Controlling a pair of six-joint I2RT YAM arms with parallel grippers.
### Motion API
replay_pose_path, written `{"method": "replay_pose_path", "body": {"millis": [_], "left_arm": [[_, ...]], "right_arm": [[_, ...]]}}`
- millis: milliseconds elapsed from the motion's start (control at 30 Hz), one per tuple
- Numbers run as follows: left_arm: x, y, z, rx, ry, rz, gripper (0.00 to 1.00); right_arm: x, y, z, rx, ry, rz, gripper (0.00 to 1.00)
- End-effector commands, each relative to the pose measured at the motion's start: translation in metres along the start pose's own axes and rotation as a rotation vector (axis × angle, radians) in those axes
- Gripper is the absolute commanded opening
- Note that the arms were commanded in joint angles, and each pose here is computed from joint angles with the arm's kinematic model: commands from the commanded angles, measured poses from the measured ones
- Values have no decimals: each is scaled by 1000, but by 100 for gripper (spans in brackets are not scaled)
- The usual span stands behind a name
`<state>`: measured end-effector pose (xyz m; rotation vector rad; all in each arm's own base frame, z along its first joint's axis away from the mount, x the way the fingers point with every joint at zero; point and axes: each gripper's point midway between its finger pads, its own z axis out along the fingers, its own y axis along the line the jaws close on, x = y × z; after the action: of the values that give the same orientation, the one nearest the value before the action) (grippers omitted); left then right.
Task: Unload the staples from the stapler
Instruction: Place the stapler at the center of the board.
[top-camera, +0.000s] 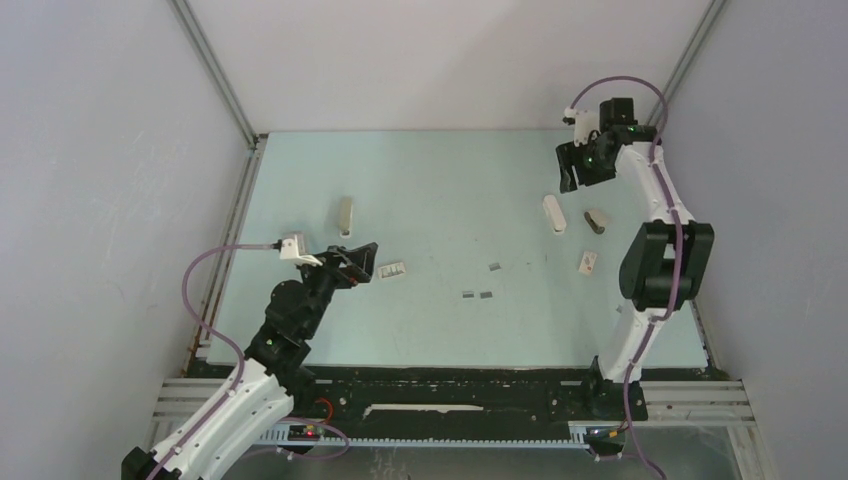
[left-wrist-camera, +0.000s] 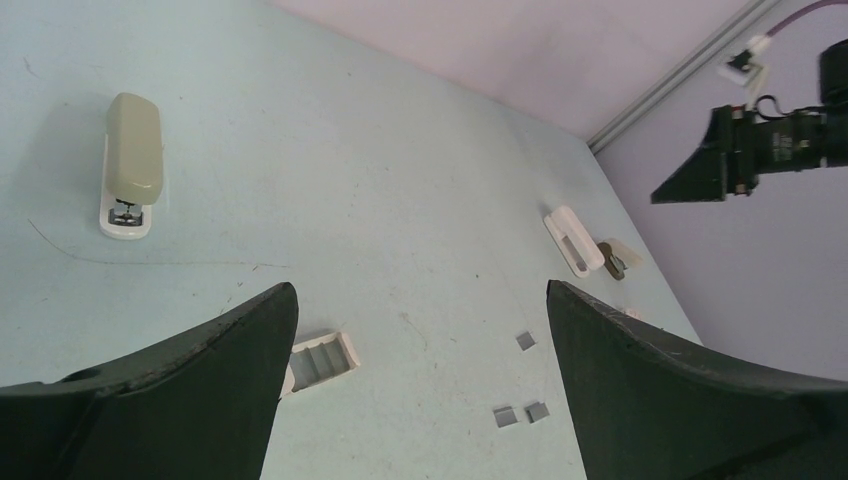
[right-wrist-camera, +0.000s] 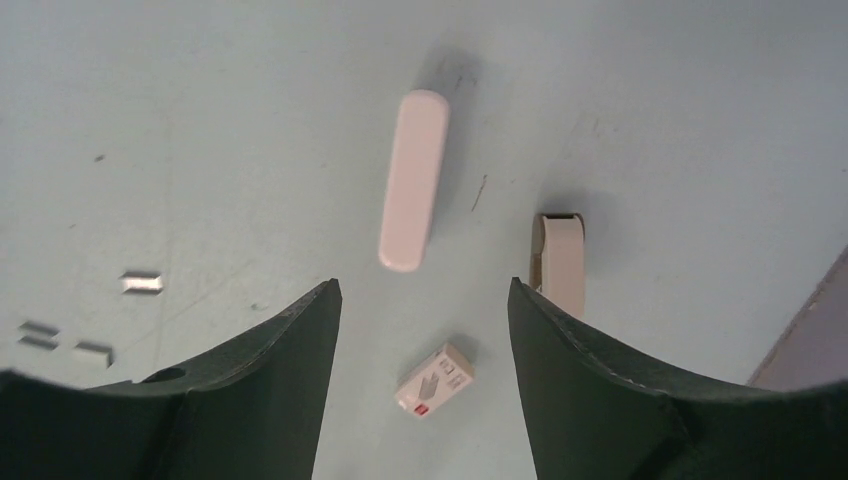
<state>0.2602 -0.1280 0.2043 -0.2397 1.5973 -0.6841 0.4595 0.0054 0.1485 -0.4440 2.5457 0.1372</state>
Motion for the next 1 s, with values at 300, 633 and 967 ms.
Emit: {"method": "replay_pose_path", "body": {"millis": [300, 633, 967], "left_arm": [[-12, -9, 0, 37, -50, -35, 100], [-12, -12, 1, 52, -53, -54, 100], [-12, -15, 3, 66, -52, -74, 100]], "right_arm": [[32, 54, -109, -232, -163, -106, 71], [106, 44, -143, -250, -125, -56, 71], [157, 13, -156, -246, -75, 13, 71]]}}
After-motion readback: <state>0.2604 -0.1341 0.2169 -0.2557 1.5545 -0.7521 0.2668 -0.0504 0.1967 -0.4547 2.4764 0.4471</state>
